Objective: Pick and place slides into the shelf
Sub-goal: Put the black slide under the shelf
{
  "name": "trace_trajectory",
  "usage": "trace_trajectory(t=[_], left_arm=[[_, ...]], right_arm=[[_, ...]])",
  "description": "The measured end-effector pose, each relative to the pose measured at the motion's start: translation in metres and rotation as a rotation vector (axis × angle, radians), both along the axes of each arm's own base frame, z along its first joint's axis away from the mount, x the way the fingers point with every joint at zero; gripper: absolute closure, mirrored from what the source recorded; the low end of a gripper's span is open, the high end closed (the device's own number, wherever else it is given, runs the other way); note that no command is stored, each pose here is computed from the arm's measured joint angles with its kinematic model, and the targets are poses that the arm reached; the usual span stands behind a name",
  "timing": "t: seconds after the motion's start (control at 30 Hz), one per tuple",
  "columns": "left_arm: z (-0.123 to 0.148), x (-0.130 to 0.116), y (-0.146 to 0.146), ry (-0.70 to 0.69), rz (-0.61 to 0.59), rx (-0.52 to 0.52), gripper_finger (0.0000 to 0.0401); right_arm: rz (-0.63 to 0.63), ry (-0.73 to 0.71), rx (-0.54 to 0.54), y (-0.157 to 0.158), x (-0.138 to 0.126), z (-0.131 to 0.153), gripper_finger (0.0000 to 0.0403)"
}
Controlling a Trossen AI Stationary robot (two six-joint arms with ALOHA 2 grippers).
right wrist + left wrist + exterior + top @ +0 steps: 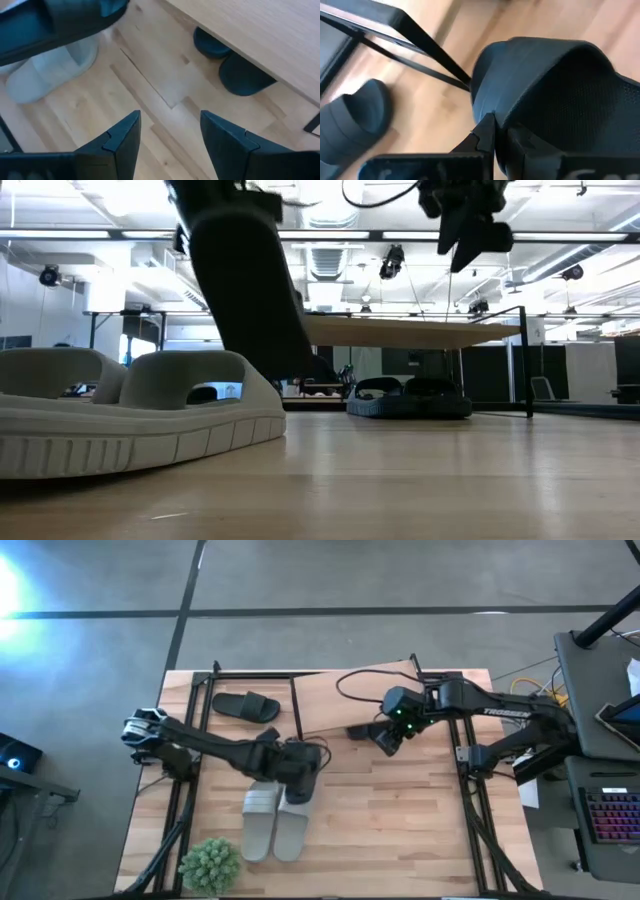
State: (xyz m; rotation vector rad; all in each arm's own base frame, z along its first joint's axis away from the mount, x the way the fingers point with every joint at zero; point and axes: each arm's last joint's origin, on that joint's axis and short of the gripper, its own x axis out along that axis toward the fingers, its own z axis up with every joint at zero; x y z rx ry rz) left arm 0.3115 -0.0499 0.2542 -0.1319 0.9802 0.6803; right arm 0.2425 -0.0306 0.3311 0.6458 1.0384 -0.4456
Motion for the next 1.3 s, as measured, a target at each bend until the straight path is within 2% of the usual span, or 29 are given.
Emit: trace_trajectory(t=[0.27,0.5,0.6,0.77,0.87,1.1,1.3], left_arm=[[-0.003,0.008,0.040,0.035,0.085,0.100,0.0401],[-0.003,0.000,0.050,0.086,0.116,0.087,0.0401],[-0.002,0.003,0.039,0.058,0.064,0.054,0.0401],[0.006,0.022,0.017,-0.102,-0.122,0.044,0.0401],[0.006,0.028,0.023,-0.121,-0.102,0.101,0.0401],[-0.018,0.038,0.058,-0.011,-0.015,0.156,0.0401],[-0.040,0.053,0.083,0.109,0.051,0.353,0.0401]], right_arm=[[-0.050,0.016,-0.045,0.008,-0.011,0.006,0.0207],[-0.056,0.076,-0.054,0.010,-0.017,0.003,0.0207],[-0.052,0.070,-0.056,0.011,-0.018,0.004,0.0207],[-0.048,0.048,-0.059,0.012,-0.022,0.008,0.0207],[-0.060,0.039,-0.083,0.012,-0.025,0.010,0.0207],[-0.073,0.035,-0.110,0.011,-0.029,0.013,0.0207],[-0.081,0.042,-0.132,0.011,-0.031,0.014,0.0207]])
